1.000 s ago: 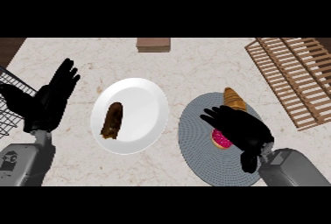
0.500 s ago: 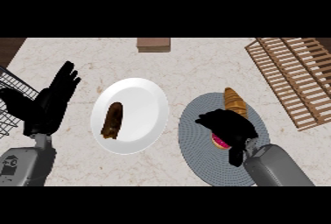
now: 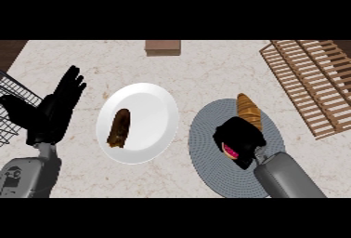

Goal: Pick the cupcake from the placemat and place it in the tiered shelf

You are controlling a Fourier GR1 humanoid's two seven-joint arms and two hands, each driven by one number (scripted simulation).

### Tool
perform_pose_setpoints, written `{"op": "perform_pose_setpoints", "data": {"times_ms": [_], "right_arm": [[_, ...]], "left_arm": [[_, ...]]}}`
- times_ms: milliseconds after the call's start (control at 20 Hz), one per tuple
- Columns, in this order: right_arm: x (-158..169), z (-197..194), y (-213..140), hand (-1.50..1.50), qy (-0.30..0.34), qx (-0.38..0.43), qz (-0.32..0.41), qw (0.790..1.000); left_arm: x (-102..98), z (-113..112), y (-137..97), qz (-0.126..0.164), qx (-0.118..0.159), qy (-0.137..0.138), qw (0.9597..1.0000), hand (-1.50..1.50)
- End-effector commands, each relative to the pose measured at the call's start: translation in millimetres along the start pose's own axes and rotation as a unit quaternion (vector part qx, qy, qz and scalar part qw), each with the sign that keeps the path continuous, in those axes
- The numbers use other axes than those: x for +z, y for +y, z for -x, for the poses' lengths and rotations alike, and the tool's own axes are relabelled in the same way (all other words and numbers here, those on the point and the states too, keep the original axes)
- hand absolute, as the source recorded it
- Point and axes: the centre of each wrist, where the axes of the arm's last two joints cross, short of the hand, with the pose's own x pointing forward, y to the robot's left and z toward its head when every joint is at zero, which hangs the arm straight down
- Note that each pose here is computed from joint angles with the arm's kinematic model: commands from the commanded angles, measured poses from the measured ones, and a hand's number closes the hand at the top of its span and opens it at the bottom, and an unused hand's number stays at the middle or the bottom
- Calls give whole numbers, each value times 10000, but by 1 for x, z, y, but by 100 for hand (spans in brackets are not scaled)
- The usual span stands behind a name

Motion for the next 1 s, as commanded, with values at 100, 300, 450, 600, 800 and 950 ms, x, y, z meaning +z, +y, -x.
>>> {"op": "perform_pose_setpoints", "data": {"times_ms": [100,300,450,600,800,950], "right_arm": [[-27,-60,-4,150,1191,-1033,223,9872],[-30,-80,1,150,2070,-1604,656,9629],[-29,-105,-19,150,2103,-1932,1013,9530],[-21,-131,-38,150,1940,-2206,1592,9425],[12,-120,-83,150,1546,-3300,3125,8772],[24,-143,-108,150,1556,-3189,3857,8517]], "left_arm": [[6,0,2,90,-20,55,9999,0],[1,-2,6,100,-87,-70,9999,0],[0,5,4,31,-56,-48,10000,0],[-9,-2,-16,65,-12,-42,10000,0],[-4,6,-12,116,-10,77,9999,0],[-9,-2,3,78,18,-17,10000,0]]}}
